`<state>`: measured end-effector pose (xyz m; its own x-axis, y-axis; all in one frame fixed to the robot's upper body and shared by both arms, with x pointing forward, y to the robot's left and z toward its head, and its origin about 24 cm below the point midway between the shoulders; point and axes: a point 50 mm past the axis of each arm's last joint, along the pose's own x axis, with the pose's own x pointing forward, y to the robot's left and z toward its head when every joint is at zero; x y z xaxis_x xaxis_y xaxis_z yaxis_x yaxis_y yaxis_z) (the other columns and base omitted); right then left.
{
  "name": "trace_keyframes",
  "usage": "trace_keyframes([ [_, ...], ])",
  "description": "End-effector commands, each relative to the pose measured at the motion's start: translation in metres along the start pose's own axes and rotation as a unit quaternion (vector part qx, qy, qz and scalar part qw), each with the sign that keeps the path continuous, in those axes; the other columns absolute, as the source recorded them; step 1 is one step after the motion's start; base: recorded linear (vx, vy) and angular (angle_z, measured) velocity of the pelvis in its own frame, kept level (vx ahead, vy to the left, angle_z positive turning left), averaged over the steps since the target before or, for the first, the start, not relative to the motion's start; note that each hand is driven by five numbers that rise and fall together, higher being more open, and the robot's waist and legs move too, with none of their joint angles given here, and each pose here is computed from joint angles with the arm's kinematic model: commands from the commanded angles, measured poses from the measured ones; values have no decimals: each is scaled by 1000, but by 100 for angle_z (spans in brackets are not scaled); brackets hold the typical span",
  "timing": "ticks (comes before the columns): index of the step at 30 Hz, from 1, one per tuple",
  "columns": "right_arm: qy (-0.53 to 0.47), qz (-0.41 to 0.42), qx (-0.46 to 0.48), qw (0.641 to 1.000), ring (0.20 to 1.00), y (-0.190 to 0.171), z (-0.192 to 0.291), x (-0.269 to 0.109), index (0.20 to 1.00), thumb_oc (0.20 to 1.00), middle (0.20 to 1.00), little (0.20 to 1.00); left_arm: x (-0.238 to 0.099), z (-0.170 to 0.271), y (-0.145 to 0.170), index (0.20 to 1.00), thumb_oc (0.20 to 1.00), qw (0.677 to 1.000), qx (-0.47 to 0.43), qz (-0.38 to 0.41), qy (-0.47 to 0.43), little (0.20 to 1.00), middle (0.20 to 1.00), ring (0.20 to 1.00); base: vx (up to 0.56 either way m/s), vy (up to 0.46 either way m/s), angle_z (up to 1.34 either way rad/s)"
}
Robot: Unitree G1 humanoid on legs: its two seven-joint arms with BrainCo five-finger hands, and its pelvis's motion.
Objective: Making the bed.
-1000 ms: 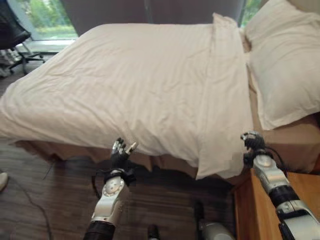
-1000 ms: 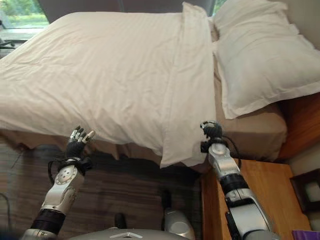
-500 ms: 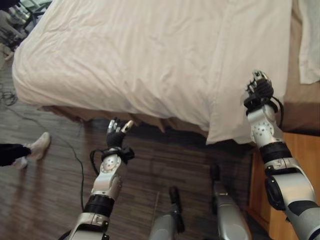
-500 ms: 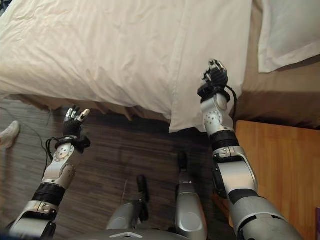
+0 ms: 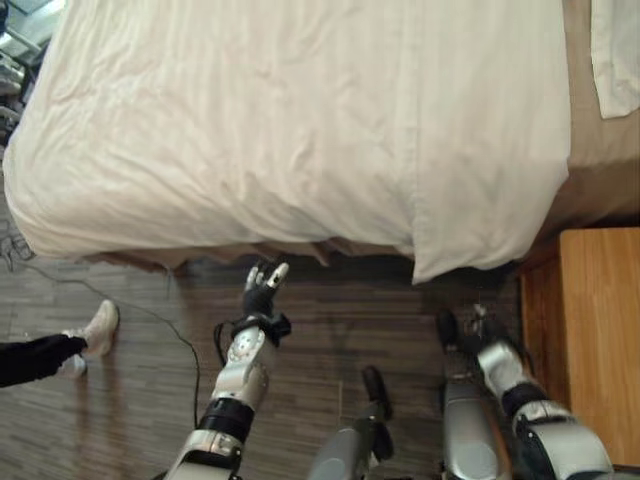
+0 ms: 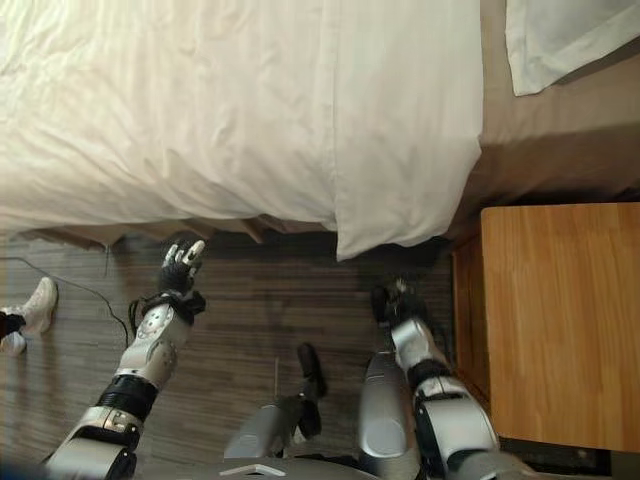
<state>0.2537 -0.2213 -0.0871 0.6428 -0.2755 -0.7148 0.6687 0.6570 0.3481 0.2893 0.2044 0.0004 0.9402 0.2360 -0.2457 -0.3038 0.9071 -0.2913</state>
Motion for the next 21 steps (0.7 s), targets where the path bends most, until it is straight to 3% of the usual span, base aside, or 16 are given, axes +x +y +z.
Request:
trace_keyframes([
  [1,30,-15,-100,994,200,-15,-17,-1,200,200,200,200,3,22,12,1000,1000,999,3,5,-44,1000,1000,1000,61,38,13],
  [2,31,-16,-102,994,200,-16,-17,-1,200,200,200,200,2,21,12,1000,1000,999,3,6,-42,1000,1000,1000,50,24,13],
  [3,32,-28,-137,990,598,-30,-18,-2,598,598,598,598,1,22,13,1000,1000,999,2,8,-44,1000,1000,1000,51,15,7],
  [4,32,-35,-188,981,598,-41,-20,-4,598,598,598,598,-2,19,13,1000,1000,999,5,6,-42,1000,1000,1000,58,34,-10],
  [5,35,-32,-248,968,1000,-47,-21,-5,1000,1000,1000,1000,-4,15,12,1000,1000,999,5,3,-37,1000,1000,1000,78,17,-8],
  [6,38,-32,-279,959,1000,-54,-25,-8,1000,1000,1000,1000,-8,9,11,1000,1000,1000,9,1,-28,1000,1000,1000,64,47,-4],
  [7,21,-8,-382,924,1000,-55,-24,-11,1000,1000,1000,1000,-14,4,11,1000,1000,1000,13,-2,-26,1000,1000,1000,58,27,0],
  [8,23,-9,-384,923,1000,-56,-25,-11,1000,1000,1000,1000,-15,4,11,1000,1000,1000,14,-1,-25,1000,1000,1000,45,53,-8],
  [10,-32,55,-480,875,1000,-36,-22,-19,1000,1000,1000,1000,-28,3,9,1000,1000,999,33,-10,-38,1000,1000,1000,22,23,-11],
  [14,-92,96,-489,862,1000,-14,-15,-29,1000,1000,1000,1000,-38,11,12,1000,1000,996,62,-11,-64,1000,1000,1000,0,18,2],
  [16,-129,113,-509,843,1000,-1,-6,-33,1000,1000,1000,1000,-44,15,16,1000,1000,994,80,-10,-73,1000,1000,1000,2,43,6],
  [18,-195,155,-551,796,1000,23,6,-46,1000,1000,1000,1000,-53,8,23,1000,1000,991,121,-10,-64,1000,1000,1000,18,39,4],
  [21,-224,179,-564,775,1000,36,11,-55,1000,1000,1000,1000,-62,3,24,1000,1000,989,139,-27,-54,1000,1000,1000,-6,50,5],
])
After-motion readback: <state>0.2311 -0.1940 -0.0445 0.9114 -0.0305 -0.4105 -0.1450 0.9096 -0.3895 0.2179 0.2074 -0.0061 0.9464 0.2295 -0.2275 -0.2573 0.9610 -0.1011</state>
